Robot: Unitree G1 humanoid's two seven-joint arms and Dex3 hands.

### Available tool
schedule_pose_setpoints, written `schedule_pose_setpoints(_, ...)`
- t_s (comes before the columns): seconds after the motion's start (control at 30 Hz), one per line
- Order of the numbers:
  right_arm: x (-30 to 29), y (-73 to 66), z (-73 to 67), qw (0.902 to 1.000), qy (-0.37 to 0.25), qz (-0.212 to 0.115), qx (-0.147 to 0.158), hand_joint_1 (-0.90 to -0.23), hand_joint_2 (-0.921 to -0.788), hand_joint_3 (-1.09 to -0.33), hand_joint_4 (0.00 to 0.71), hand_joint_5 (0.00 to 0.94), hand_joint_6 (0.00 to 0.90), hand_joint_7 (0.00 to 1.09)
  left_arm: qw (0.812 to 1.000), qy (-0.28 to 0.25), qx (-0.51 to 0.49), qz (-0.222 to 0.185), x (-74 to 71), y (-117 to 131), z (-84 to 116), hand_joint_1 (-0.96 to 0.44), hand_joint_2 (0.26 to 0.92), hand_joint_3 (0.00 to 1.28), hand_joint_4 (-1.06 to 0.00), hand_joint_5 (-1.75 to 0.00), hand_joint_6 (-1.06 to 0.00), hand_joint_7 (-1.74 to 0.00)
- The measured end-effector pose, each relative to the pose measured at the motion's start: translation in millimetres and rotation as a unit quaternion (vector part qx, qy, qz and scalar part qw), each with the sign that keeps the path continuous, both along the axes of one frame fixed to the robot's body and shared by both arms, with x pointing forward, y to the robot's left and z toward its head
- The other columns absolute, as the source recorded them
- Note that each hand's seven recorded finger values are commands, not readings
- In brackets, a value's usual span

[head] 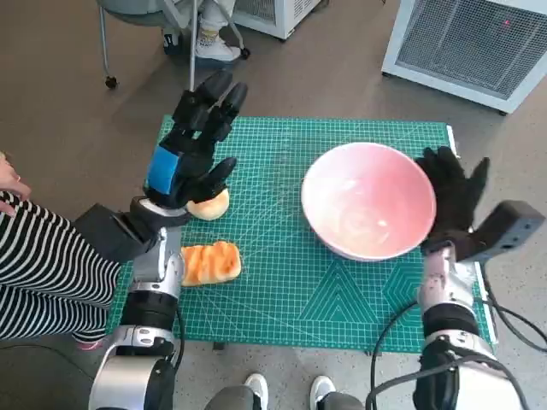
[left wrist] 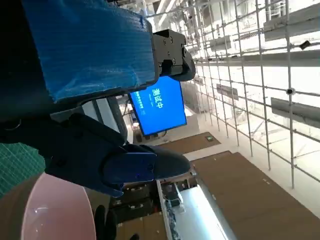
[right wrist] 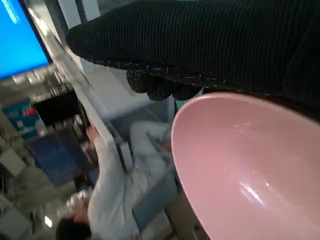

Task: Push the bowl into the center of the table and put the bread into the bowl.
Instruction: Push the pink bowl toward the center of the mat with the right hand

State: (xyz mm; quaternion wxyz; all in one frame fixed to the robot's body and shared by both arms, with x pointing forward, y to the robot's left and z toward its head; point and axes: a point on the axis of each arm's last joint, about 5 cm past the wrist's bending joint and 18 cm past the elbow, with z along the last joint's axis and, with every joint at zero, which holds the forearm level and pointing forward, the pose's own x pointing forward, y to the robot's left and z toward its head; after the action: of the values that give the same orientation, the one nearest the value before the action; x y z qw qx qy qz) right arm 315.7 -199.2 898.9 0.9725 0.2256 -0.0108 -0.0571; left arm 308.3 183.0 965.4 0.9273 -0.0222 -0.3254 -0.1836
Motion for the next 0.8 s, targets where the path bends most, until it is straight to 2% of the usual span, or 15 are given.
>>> schedule_pose_setpoints(0.23, 4.7, 11.2, 3.7, 0.9997, -0.004, 0.017, 0.016, -0.624, -0.921, -0.844, 0.103, 0.001, 0.085, 0.21, 1.000, 0.005, -0.003, 0.008, -3.4, 4, -4, -0.68, 0.921, 0.40, -0.18, -0.01, 0.00, -0.48)
schedule_pose_setpoints(0.57, 10.8, 28.4, 9.5, 0.9986, -0.008, 0.040, 0.032, -0.626, -0.921, -0.837, 0.102, 0.000, 0.104, 0.20, 1.000, -0.006, -0.009, 0.014, -4.9, 6, -1, -0.68, 0.921, 0.40, -0.17, 0.00, -0.01, -0.48)
schedule_pose_setpoints(0.8, 12.8, 32.2, 12.4, 0.9983, -0.012, 0.046, 0.034, -0.631, -0.921, -0.827, 0.100, 0.000, 0.110, 0.20, 1.000, -0.004, -0.010, 0.017, -5.4, 7, -2, -0.68, 0.921, 0.40, -0.17, 0.00, -0.01, -0.48)
